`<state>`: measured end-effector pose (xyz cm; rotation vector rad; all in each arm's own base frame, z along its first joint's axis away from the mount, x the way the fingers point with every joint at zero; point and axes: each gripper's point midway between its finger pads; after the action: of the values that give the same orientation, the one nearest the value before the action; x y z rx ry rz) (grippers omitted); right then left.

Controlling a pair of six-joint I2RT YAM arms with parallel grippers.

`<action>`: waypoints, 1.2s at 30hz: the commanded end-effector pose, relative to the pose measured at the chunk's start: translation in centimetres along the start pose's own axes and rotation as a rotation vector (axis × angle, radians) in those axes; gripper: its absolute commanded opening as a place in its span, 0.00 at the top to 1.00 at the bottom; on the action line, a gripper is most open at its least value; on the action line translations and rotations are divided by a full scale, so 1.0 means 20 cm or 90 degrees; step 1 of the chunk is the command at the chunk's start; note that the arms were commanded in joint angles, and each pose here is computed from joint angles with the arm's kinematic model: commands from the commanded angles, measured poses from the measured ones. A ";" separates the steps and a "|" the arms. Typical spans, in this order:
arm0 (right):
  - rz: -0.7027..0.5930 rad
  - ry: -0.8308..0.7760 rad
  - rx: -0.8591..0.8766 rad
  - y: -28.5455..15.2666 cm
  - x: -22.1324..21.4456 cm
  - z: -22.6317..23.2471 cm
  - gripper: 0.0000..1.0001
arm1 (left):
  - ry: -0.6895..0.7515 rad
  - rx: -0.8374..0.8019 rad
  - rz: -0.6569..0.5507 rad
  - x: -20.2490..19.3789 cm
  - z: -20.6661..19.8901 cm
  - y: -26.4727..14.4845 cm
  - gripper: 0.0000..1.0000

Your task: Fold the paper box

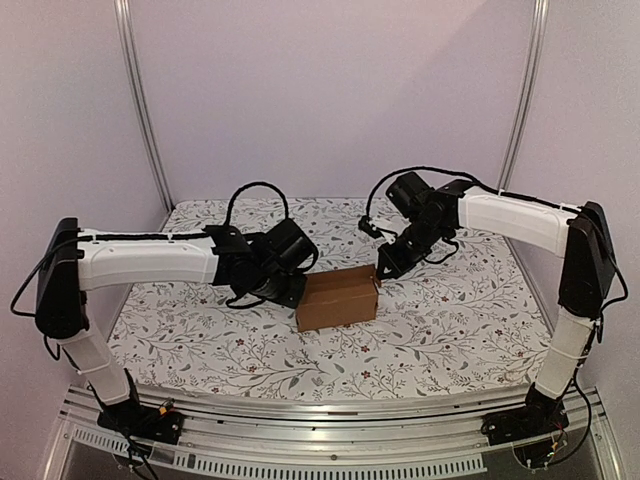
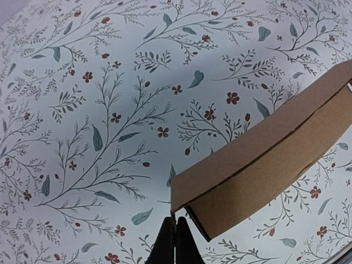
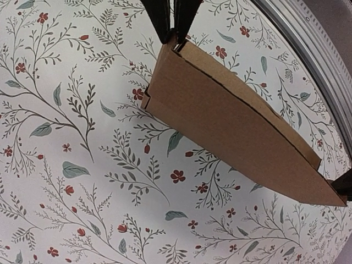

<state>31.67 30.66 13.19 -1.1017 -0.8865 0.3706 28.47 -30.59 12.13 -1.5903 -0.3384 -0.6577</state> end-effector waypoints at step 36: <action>0.003 0.102 0.026 0.00 0.04 0.05 1.00 | -0.168 -0.064 0.100 0.12 -0.08 0.07 1.00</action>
<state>31.37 30.58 13.45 -1.1150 -0.7365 0.2956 30.61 -31.51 12.50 -1.7098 -0.3657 -0.4228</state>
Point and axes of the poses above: each gripper's point midway between its finger pads, its own y axis out along the fingers, its own z axis along the line the jaws close on, x = y × z, and after that the axes turned 8 degrees about -y, right-handed
